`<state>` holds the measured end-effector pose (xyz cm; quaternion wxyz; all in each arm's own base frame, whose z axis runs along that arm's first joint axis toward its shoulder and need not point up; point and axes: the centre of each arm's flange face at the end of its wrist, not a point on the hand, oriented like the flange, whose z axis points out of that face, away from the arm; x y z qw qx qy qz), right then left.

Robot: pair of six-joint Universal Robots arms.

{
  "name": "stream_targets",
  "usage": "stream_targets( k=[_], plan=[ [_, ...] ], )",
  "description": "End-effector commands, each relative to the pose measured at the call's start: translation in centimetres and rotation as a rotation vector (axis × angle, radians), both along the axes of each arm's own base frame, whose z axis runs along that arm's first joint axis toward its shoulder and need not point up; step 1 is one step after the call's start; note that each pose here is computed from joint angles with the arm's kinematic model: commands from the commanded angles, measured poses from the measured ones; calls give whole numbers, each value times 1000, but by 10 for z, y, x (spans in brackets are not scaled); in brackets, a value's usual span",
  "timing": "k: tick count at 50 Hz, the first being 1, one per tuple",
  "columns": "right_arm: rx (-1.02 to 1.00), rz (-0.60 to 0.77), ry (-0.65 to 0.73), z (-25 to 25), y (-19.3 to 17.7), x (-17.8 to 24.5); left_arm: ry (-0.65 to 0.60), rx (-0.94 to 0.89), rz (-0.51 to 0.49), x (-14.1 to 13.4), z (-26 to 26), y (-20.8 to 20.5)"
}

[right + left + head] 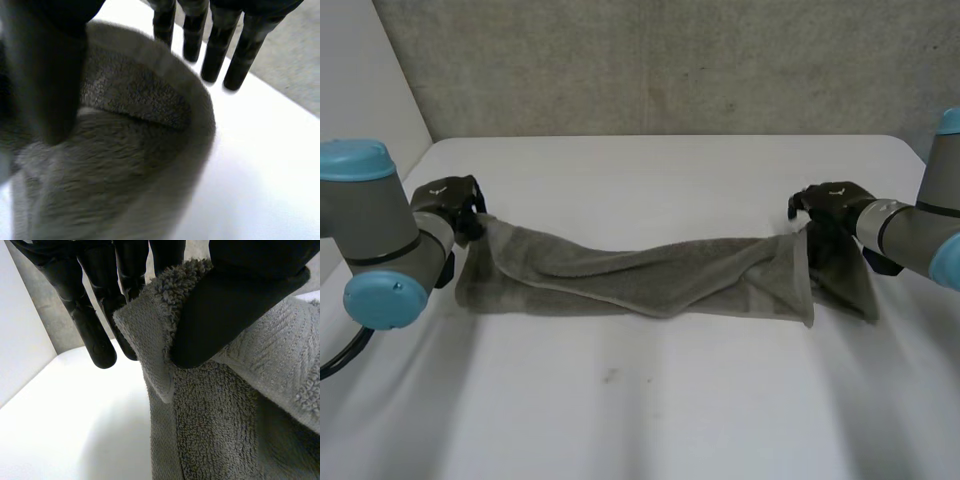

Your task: Fold the towel.

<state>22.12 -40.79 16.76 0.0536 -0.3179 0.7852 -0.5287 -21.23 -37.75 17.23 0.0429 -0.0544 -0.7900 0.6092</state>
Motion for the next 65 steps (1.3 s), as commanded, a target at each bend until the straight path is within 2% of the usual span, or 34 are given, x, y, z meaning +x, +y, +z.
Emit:
stream_targets(
  k=[1, 7, 13, 22, 31, 44, 65],
  plan=[
    [-98, -25, -13, 35, 2, -6, 5, -16, 4, 1, 7, 0],
    [-174, -26, -18, 57, 14, -11, 8, -24, 5, 2, 12, 3],
    [-244, 40, -37, 67, 37, -12, 7, -19, 5, 2, 11, 6],
    [-253, 147, 72, 35, 88, -10, 12, -39, 0, 2, 20, 11],
    [-225, 213, 175, -5, 114, -10, 14, -41, -1, 2, 23, 13],
    [-193, 280, 205, -36, 114, -7, 13, -45, -2, 2, 21, 13],
    [-221, 274, 195, -52, 86, -2, 15, -46, 0, 2, 20, 13]
  ],
)
